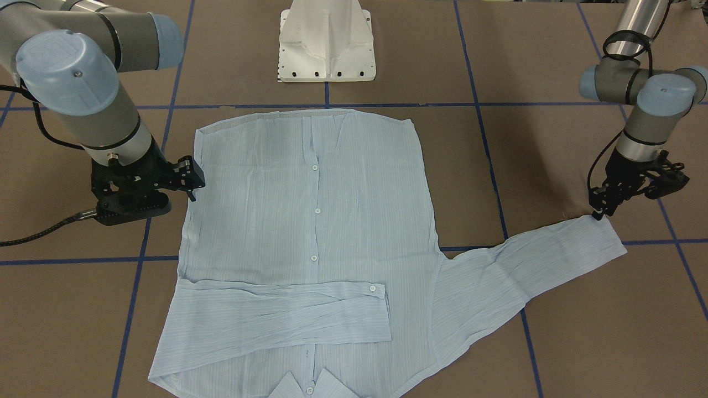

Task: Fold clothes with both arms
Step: 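Grasp and lift the other cuff with the left gripper while the right arm withdraws, then carry the sleeve with the left gripper across the chest toward the folded sleeve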

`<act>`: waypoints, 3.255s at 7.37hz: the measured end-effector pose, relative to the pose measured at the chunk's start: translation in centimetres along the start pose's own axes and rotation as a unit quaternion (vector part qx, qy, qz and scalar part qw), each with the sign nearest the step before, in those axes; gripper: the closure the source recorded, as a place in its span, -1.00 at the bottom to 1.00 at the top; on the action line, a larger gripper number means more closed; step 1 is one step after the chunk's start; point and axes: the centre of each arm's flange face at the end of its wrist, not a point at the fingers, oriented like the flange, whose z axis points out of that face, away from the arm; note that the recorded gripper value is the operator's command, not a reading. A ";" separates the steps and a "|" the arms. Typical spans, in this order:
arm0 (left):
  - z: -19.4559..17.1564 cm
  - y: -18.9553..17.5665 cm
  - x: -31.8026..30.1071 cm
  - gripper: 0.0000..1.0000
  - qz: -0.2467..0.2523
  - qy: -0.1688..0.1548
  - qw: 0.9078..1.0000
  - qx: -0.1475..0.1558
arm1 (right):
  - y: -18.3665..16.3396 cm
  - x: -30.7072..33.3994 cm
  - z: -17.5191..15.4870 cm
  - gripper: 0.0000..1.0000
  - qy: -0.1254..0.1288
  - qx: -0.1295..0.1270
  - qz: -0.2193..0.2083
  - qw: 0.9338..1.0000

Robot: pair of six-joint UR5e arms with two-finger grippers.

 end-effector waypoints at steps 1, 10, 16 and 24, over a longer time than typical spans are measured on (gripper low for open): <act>0.0 0.0 0.2 1.00 0.000 0.001 1.000 0.000 | 0.0 0.0 0.0 -1.00 0.000 0.000 0.000 1.000; -7.9 -4.7 10.6 1.00 -0.006 0.023 1.000 -0.016 | 2.3 2.2 0.4 -1.00 -0.003 -0.007 0.003 1.000; -18.9 -12.0 37.4 1.00 -0.026 0.004 0.999 -0.025 | 5.2 11.2 1.2 -1.00 0.008 -0.025 0.003 1.000; -20.7 -3.8 60.0 1.00 -0.178 0.079 0.973 -0.125 | 6.4 16.8 1.3 -1.00 0.007 -0.036 -0.001 0.999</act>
